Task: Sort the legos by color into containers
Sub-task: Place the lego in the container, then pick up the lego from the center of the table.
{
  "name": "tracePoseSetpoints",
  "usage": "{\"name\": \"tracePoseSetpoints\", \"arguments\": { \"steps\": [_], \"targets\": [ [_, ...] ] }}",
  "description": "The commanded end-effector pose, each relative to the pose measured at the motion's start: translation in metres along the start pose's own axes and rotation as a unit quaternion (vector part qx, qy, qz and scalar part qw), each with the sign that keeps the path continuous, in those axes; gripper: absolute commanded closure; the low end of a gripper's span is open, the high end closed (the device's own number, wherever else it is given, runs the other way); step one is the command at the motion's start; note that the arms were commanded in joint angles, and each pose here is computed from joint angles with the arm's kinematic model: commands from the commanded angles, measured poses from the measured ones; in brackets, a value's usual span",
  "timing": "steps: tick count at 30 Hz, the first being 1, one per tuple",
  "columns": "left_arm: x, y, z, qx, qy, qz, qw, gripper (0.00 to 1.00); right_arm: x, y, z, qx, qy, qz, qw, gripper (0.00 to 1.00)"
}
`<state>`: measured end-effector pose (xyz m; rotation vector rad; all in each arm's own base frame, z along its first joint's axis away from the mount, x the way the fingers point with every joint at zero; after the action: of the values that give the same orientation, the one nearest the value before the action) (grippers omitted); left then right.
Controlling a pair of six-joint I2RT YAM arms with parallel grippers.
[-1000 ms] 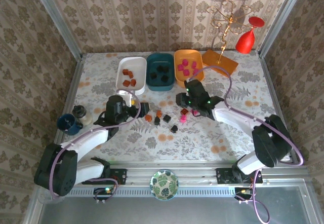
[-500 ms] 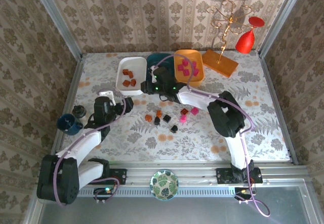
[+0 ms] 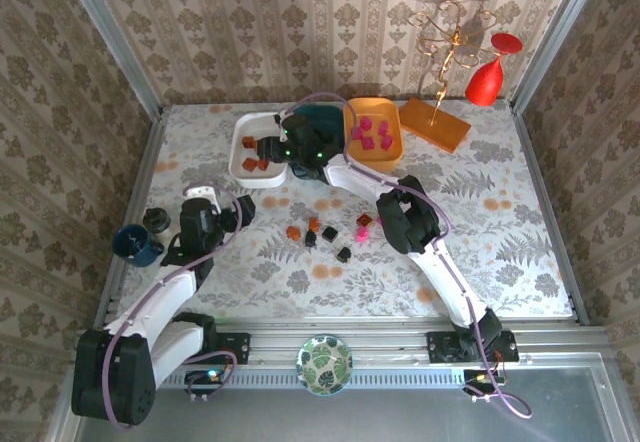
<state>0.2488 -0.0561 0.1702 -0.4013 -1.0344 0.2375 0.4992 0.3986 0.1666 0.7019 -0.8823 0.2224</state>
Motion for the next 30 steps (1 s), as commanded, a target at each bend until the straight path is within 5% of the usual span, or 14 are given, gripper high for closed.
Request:
{"name": "tracePoseSetpoints", "arguments": {
  "steps": [1, 11, 23, 30],
  "targets": [
    [0.001, 0.000, 0.001, -0.008, -0.003, 0.001, 1.000, 0.09, 0.027, 0.001, 0.011, 0.004, -0.003, -0.002, 1.000, 0.44],
    [-0.010, -0.040, -0.010, -0.095, 0.058, -0.060, 0.992, 0.10, 0.063, 0.032, 0.107, 0.040, -0.015, 0.053, 0.998, 0.33],
    [-0.072, -0.069, -0.004, -0.131, 0.222, -0.168, 0.951, 0.14, -0.048, -0.012, 0.264, -0.082, 0.095, 0.132, 0.983, 0.22],
    [-0.094, -0.069, -0.008, -0.126, 0.267, -0.212, 0.932, 0.17, -0.102, -0.018, 0.304, -0.013, 0.121, 0.186, 0.975, 0.13]
  ]
}}
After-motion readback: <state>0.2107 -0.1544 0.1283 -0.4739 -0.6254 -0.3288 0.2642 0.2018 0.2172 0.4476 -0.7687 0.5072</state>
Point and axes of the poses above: each hand's point on the last joint's axis, 136 mm out from that joint toward the fingers, its own z axis back along the fingers, its own y axis along the line the jaws close on, x = y × z, the point moved 8 cm from there along z, back along the fingers, and after that the axes turned 4 degrees about z, right-handed, at the moved point
